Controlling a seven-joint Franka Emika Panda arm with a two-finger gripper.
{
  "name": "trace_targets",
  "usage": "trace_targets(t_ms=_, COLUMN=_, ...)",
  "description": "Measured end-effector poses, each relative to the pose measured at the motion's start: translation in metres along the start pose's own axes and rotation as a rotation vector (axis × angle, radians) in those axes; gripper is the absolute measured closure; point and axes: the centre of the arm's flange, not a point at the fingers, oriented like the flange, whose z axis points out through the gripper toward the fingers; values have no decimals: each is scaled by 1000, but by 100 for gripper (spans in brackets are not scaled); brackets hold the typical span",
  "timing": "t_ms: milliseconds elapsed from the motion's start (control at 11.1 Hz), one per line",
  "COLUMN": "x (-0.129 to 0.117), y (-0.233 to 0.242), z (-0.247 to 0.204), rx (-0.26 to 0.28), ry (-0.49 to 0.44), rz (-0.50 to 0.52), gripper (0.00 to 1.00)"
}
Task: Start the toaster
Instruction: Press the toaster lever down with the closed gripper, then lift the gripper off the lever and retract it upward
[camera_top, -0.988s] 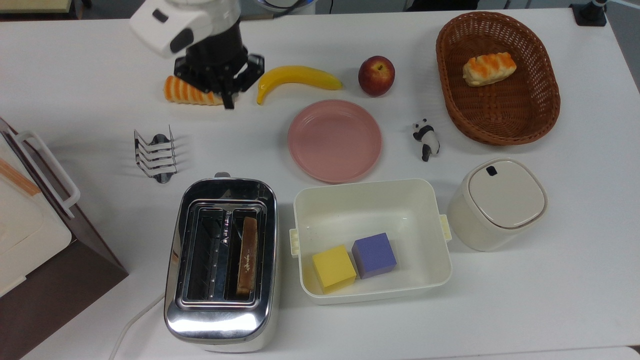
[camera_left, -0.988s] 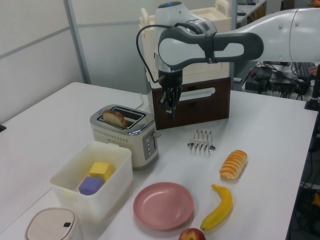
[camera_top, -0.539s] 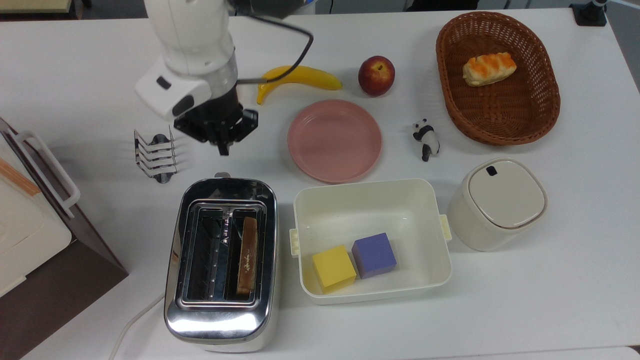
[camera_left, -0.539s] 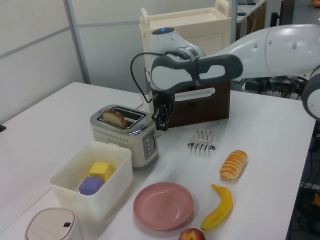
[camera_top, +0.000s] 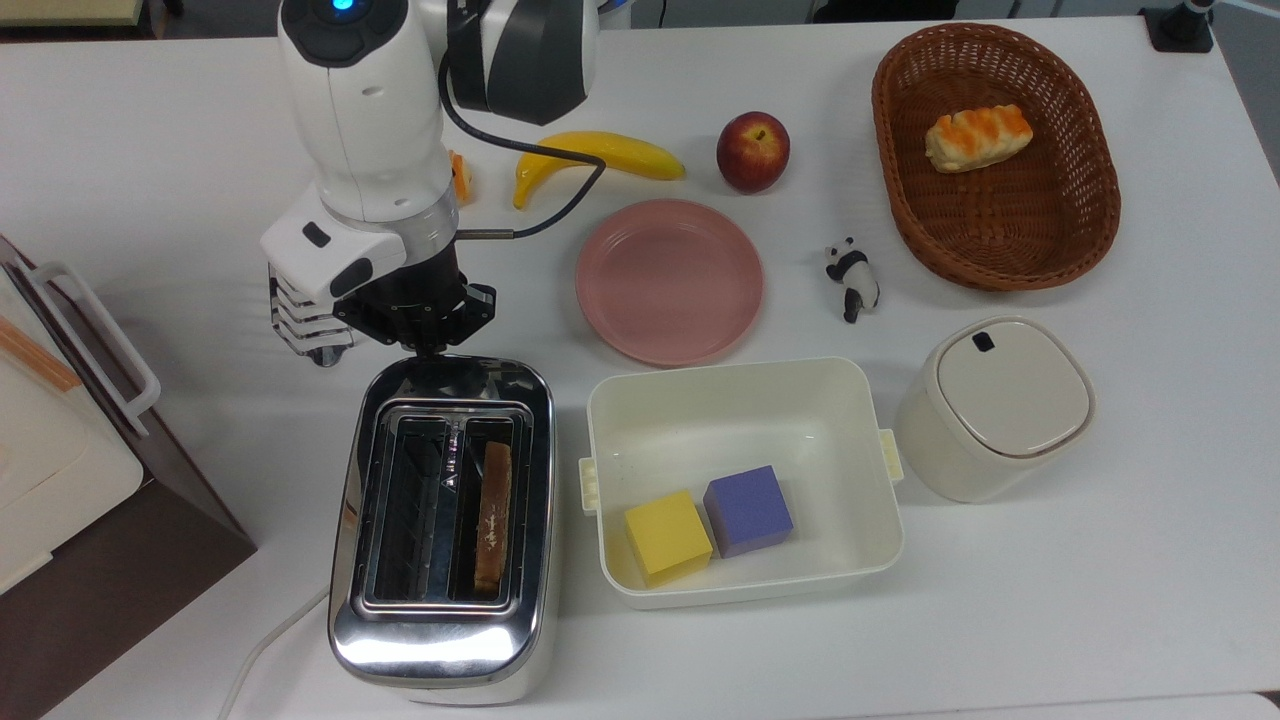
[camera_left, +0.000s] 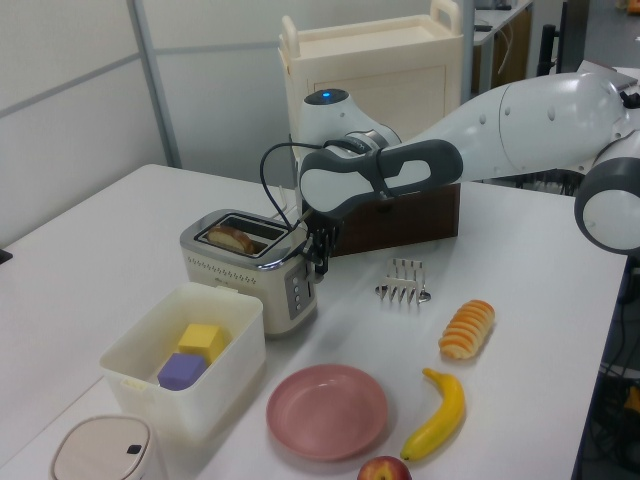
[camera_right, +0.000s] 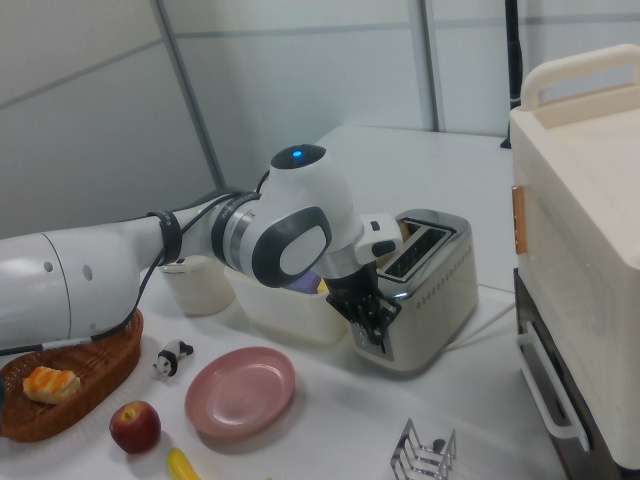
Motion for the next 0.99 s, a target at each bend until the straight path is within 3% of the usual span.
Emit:
trace_targets(t_ms=359, x=-1, y=-5, z=38, rx=-18, ry=-48, rz=-28, gripper=99)
trace_targets(t_ms=629, x=0, y=-5, z=37, rx=-24, ry=-45, rz=-35, gripper=99)
trace_targets(t_ms=809, x=-2, y=-5, z=21, rx=-17, ry=-67, rz=-33, gripper=99)
trace_targets(t_ms=988, x=-16, y=-7, z=-29, rx=8, ry=-135, rz=-40, gripper=99)
